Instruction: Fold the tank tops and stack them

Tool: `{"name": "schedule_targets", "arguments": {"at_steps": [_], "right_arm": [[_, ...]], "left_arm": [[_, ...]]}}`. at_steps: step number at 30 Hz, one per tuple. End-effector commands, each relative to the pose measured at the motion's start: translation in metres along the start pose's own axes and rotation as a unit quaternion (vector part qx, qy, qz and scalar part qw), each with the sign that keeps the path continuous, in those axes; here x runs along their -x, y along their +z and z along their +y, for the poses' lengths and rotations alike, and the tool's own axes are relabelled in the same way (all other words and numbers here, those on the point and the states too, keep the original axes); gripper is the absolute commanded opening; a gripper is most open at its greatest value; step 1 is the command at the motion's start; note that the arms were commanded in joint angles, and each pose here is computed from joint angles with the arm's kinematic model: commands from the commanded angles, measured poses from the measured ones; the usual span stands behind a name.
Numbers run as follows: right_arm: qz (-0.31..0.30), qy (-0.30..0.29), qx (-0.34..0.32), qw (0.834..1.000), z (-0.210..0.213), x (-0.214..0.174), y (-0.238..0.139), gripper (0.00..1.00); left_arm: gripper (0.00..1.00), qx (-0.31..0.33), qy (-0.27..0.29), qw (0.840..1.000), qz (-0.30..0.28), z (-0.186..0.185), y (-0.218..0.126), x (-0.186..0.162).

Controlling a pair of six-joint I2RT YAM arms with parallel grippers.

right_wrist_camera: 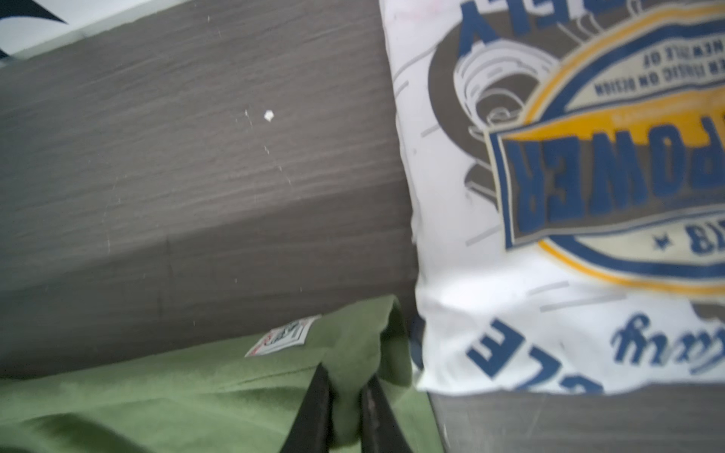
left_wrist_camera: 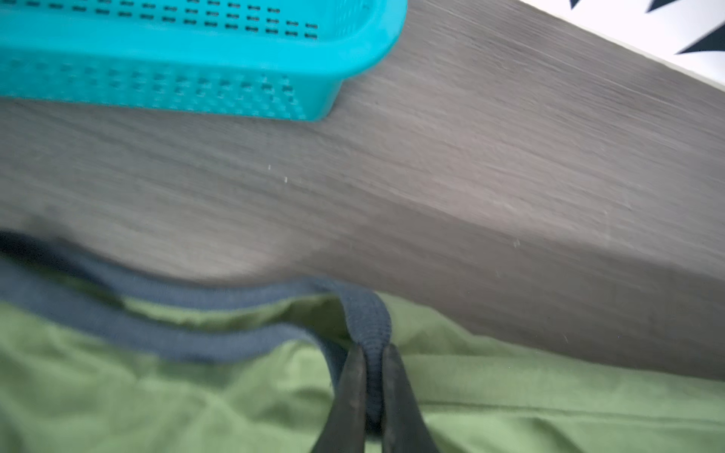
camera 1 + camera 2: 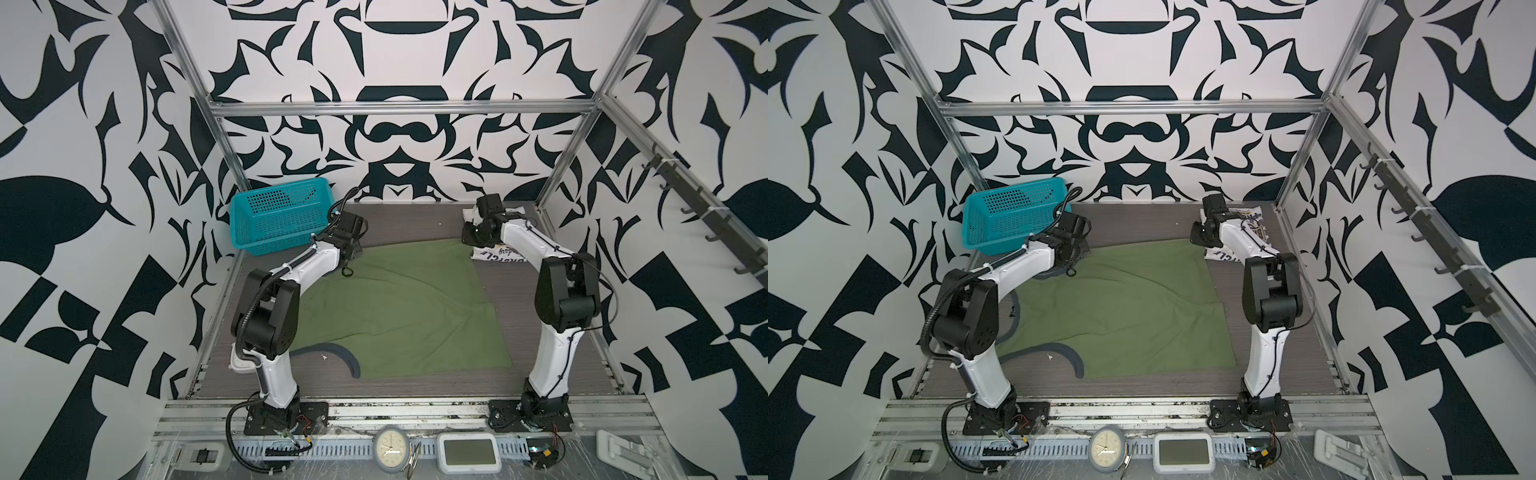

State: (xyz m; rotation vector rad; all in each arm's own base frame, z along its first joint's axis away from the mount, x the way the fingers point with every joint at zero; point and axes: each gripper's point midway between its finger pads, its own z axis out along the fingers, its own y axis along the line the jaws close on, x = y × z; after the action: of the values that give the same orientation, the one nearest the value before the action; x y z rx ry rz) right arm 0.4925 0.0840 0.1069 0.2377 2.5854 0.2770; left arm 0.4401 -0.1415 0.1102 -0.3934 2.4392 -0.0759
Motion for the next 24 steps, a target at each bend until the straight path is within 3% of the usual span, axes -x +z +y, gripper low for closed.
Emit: {"name": "schedule_targets", "arguments": {"at_steps": [1, 17, 19, 22, 24], "right_arm": [[-0.031, 0.019, 0.007, 0.999, -0.002, -0.001, -0.019, 0.17], [0.009, 0.07, -0.031, 0.997, -0.048, -0.109, -0.025, 0.22], [0.007, 0.071, -0.026, 0.997, -0.047, -0.11, -0.027, 0.34], [0.002, 0.075, -0.023, 0.997, -0.044, -0.105, -0.041, 0.52], [-0.017, 0.074, -0.011, 0.997, -0.037, -0.094, -0.056, 0.59]], "left_arm": [[0.0, -0.002, -0.012, 1.0, 0.016, 0.006, -0.007, -0.024], [0.02, 0.023, -0.068, 0.994, 0.082, 0.049, -0.035, -0.138], [0.14, 0.041, -0.062, 0.993, 0.092, 0.056, -0.034, -0.143], [0.44, 0.048, -0.05, 0.994, 0.079, 0.057, -0.041, -0.133], [0.54, 0.043, -0.04, 0.996, 0.065, 0.05, -0.048, -0.117]]}}
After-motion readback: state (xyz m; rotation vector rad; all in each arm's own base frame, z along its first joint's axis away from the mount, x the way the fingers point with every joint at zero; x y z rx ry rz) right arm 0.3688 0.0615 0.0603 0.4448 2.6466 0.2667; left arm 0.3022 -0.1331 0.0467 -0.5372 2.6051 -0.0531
